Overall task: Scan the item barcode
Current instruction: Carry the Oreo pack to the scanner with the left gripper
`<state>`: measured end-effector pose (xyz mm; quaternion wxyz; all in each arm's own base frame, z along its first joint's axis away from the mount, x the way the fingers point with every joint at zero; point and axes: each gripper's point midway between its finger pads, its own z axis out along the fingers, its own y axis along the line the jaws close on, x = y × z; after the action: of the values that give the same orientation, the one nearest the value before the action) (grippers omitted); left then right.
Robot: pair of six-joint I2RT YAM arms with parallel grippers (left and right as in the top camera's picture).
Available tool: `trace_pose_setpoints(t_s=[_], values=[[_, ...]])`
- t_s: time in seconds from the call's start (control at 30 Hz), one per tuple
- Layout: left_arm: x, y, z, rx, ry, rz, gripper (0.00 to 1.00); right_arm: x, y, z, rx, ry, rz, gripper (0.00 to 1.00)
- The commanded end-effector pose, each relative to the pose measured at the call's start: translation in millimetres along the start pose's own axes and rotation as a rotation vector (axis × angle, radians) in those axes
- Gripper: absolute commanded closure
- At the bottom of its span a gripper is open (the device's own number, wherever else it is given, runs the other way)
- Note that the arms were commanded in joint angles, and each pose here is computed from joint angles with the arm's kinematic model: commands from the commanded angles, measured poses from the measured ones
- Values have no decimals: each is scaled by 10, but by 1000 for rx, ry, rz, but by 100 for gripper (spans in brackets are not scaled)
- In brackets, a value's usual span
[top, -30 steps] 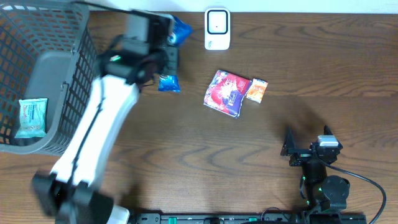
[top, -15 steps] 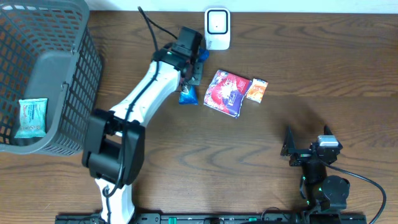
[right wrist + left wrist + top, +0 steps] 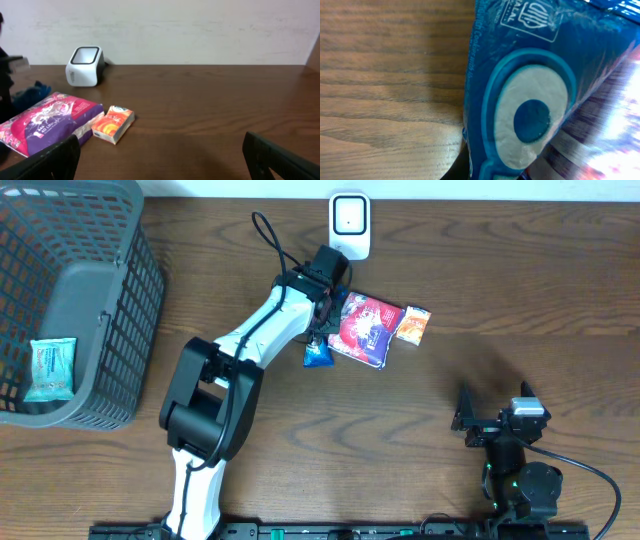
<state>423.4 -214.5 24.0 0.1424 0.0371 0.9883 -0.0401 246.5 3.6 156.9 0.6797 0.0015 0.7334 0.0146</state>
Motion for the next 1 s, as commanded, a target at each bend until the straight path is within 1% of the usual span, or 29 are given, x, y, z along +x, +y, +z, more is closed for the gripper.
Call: trace_pose_setpoints(t_s=[0.0, 0.23, 0.4, 0.5, 0.7, 0.77, 0.87, 0.9, 0.97], values=[[60, 33, 102, -18, 27, -16, 93, 7, 23, -2, -12, 0, 14, 1], [252, -368, 63, 130, 100, -13, 93, 6, 23, -2, -12, 0, 14, 1], [321, -532, 25, 138, 110, -117, 93, 7, 23, -2, -12, 0, 14, 1], [312, -614, -19, 149, 103, -179, 93, 6, 23, -2, -12, 0, 14, 1], [196, -829, -168, 261, 73, -175, 93, 7, 23, -2, -12, 0, 14, 1], [154, -843, -205, 270, 57, -154, 93, 6, 23, -2, -12, 0, 14, 1], [87, -836, -242, 273, 28, -71, 92, 6, 23, -2, -12, 0, 14, 1], [65, -796, -235, 255, 16, -54, 92, 7, 23, -2, -12, 0, 14, 1], [8, -620, -201, 169, -17, -60, 92, 6, 23, -2, -12, 0, 14, 1]])
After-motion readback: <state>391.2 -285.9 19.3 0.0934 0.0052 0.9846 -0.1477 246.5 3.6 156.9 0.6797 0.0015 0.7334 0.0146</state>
